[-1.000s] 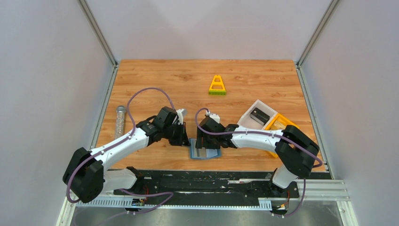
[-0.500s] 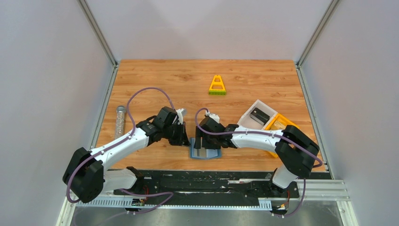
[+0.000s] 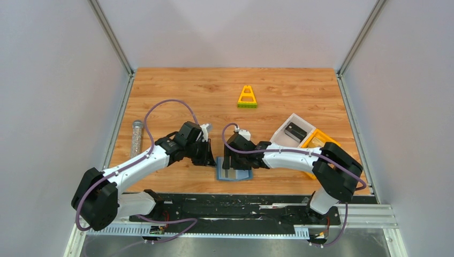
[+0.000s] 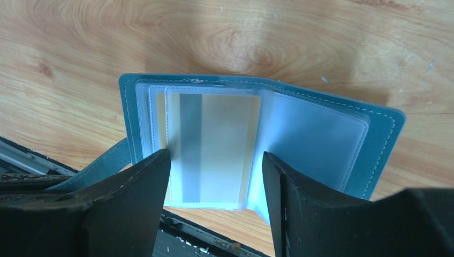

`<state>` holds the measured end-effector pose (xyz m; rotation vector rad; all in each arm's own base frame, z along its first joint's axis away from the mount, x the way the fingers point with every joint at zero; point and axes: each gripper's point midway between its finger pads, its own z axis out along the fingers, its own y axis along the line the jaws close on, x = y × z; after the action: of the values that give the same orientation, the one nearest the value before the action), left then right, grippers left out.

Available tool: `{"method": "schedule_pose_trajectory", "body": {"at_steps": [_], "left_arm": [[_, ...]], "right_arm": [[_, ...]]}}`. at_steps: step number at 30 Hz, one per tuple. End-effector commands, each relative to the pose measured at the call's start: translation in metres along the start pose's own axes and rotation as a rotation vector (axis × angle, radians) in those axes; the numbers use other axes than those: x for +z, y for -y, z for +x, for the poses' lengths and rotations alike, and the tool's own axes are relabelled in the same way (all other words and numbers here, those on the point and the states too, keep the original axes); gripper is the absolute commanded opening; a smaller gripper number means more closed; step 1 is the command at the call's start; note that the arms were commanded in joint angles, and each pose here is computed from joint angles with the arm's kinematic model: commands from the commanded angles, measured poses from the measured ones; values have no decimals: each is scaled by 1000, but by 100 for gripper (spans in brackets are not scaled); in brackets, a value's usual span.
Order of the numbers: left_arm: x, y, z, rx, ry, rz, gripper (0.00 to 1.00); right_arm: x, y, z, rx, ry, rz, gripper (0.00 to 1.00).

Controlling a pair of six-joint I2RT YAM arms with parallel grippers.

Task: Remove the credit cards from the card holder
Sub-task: Open the card holder at the center of the board.

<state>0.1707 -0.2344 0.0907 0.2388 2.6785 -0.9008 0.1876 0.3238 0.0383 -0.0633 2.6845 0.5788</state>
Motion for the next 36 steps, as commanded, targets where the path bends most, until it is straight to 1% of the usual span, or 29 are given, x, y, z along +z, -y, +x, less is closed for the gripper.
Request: {"method": "schedule_pose_trajectory", "body": {"at_steps": [1,12,25,36], "left_arm": [[-6,9,-12,34,47,29,0],[-5,8,-11,29,45,28,0],[-3,6,-10,26,41,20,0],[-1,4,-9,26,38,16,0]], "right_arm": [[2,12,-3,9,25,74,64],[-4,19,-6,11,49,126,59],[-21,21,-13,2,96,165,58],[-36,33,-19,13,131,223,57]]}}
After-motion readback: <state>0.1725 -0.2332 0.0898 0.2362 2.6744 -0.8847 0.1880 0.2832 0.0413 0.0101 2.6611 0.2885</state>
